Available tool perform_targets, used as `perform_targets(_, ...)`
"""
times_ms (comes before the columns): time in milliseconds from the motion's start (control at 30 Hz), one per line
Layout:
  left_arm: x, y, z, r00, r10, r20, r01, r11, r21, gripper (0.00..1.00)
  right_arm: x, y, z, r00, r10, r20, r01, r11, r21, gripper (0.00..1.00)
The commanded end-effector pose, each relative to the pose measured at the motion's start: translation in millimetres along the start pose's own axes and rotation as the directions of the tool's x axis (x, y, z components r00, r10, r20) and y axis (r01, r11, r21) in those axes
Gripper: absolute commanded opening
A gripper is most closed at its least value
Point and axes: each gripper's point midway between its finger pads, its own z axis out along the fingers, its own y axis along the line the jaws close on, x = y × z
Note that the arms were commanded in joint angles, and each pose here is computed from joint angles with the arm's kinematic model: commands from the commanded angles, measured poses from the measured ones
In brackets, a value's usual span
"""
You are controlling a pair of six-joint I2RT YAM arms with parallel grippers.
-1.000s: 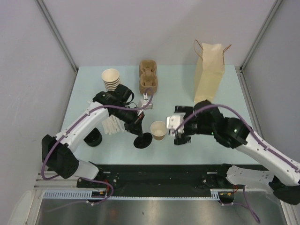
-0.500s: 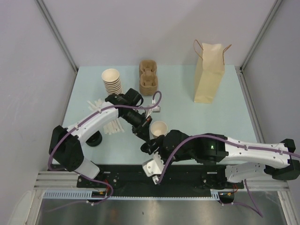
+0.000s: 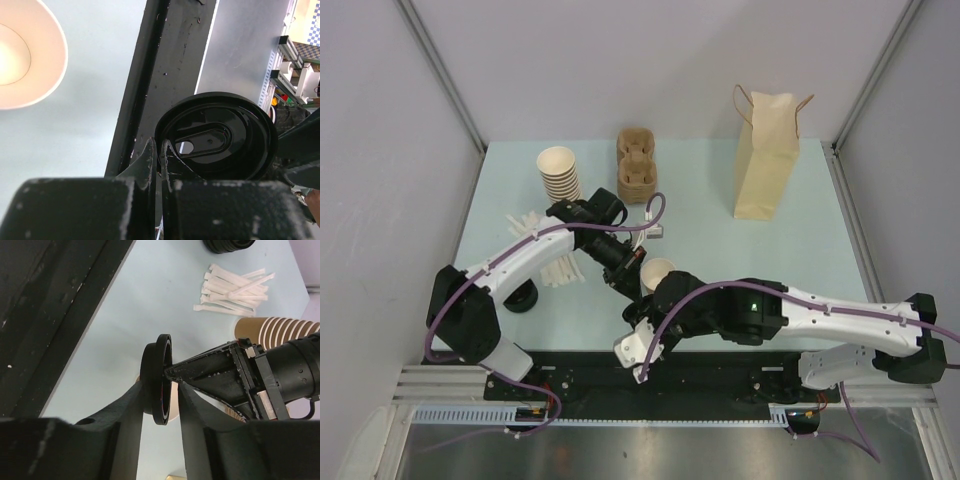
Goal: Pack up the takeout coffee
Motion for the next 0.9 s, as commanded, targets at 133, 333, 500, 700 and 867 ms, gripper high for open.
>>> perform_targets(133, -4.7, -4.6, 3.5, 1.0, 0.007, 0.014, -0.007, 0.999, 0.037, 0.0, 11.2, -18.2, -4.9, 0.997, -0.045, -0.067, 0.047, 0.998, 0.036, 0.36)
perform_targets(333, -4.0, -5.5, 3.7, 1.0, 0.005, 0.009, -0.005, 0.999, 0.044, 0.0, 17.4, -15.5, -2.9, 0.992, -0.079, -0.1, 0.081, 0.997, 0.016, 0.3)
perform_targets(500, -3.9, -7.2, 3.4, 1.0, 0.005, 0.01, -0.005, 0.999, 0.052, 0.0, 22.1, -15.8, -1.2, 0.988, -0.089, -0.125, 0.091, 0.996, 0.011, 0.01)
perform_targets(700, -4.2, -7.7, -3.0, 1.0, 0.01, 0.027, -0.011, 0.999, 0.035, 0.3, 22.5, -28.9, -11.4, 0.996, 0.017, -0.089, -0.011, 0.997, 0.072, 0.0)
perform_targets(867, -23.7, -7.2, -38.3, 0.982, 0.014, 0.186, -0.018, 1.0, 0.018, 0.84, 32.7, -51.3, -34.4, 0.972, 0.234, 0.004, -0.233, 0.964, 0.126, 0.0)
